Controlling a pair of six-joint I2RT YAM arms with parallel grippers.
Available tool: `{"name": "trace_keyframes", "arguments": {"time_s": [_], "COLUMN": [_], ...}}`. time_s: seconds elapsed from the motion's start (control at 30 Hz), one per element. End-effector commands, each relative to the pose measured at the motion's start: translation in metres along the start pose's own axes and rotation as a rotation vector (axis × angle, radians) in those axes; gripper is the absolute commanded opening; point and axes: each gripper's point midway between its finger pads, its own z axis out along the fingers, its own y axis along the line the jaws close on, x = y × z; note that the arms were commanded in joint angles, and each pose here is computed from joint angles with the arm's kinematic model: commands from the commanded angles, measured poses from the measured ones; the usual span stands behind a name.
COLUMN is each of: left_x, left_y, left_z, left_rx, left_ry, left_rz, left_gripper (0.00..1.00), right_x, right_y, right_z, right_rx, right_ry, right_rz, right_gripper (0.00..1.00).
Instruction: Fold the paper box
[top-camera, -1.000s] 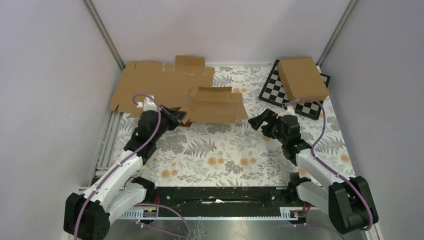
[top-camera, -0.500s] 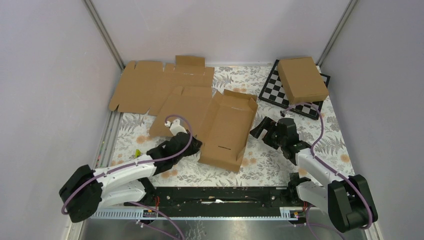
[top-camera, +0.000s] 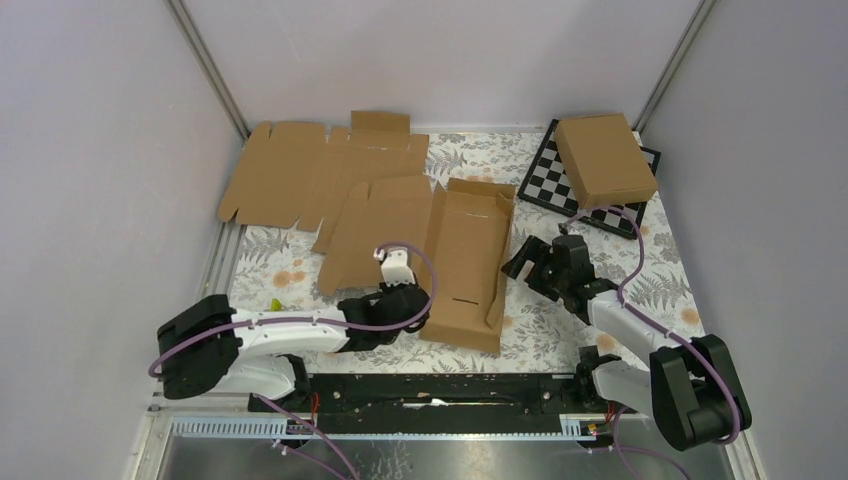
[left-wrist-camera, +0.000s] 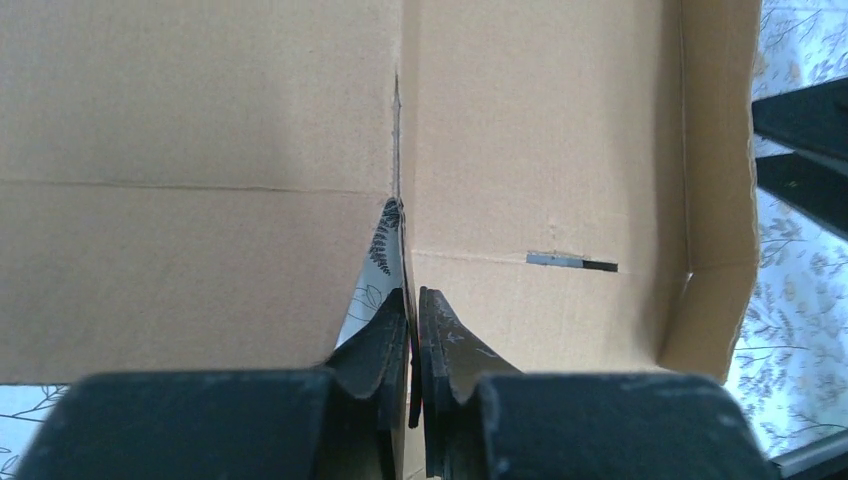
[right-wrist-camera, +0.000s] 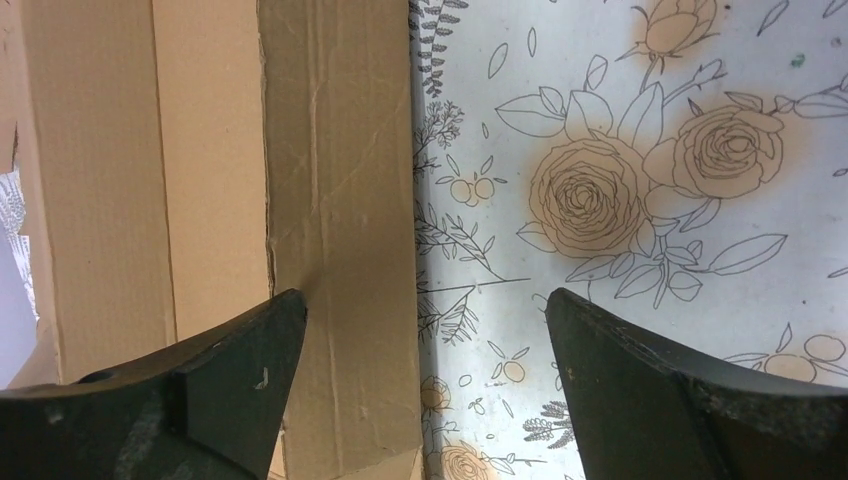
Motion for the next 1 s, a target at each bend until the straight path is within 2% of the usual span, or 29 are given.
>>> {"name": "trace_keyframes", "arguments": {"time_s": [0.0, 0.17, 0.33, 0.57, 0.63, 0.77, 0.9, 0.97], "left_x": [-0.02, -0.012, -0.001, 0.003, 0.006, 0.021, 0.026, 0.023], "left_y": [-0.021, -0.016, -0.007, -0.011, -0.015, -0.031, -0.047, -0.052], "left_z": [-0.002, 0.003, 0.011, 0.008, 0.008, 0.007, 0.001, -0.003], "left_rx": [-0.027, -0.12, -0.172, -0.145, -0.118, -0.005, 0.101, 0.134], "left_ry": [-0.093, -0.101, -0.078, -0.05, -0.029, 0.042, 0.068, 0.067], "left_rz": [0.067, 0.175, 0.247, 0.262, 0.275, 0.305, 0.276, 0.265], "left_gripper": [0.08, 0.07, 0.05, 0.04, 0.05, 0.1, 0.35, 0.43], "right_x": [-0.015, -0.014, -0.023, -0.022, -0.023, -0.025, -0.022, -0.021], "right_y": [0.015, 0.038, 0.042, 0.017, 0.013, 0.014, 0.019, 0.02], "right_z": [0.0, -0.002, -0.005, 0.004, 0.005, 0.005, 0.007, 0.007], "right_rx": [-0.023, -0.111, -0.114, 0.008, 0.029, 0.024, 0.0, -0.004], "right_ry": [-0.016, 0.036, 0.002, 0.009, 0.006, 0.006, 0.032, 0.039], "right_rz": [-0.034, -0.032, -0.039, -0.083, -0.108, -0.13, -0.144, -0.152], "right_gripper": [0.98, 1.0, 1.0, 0.97, 0.92, 0.74, 0.5, 0.42]}}
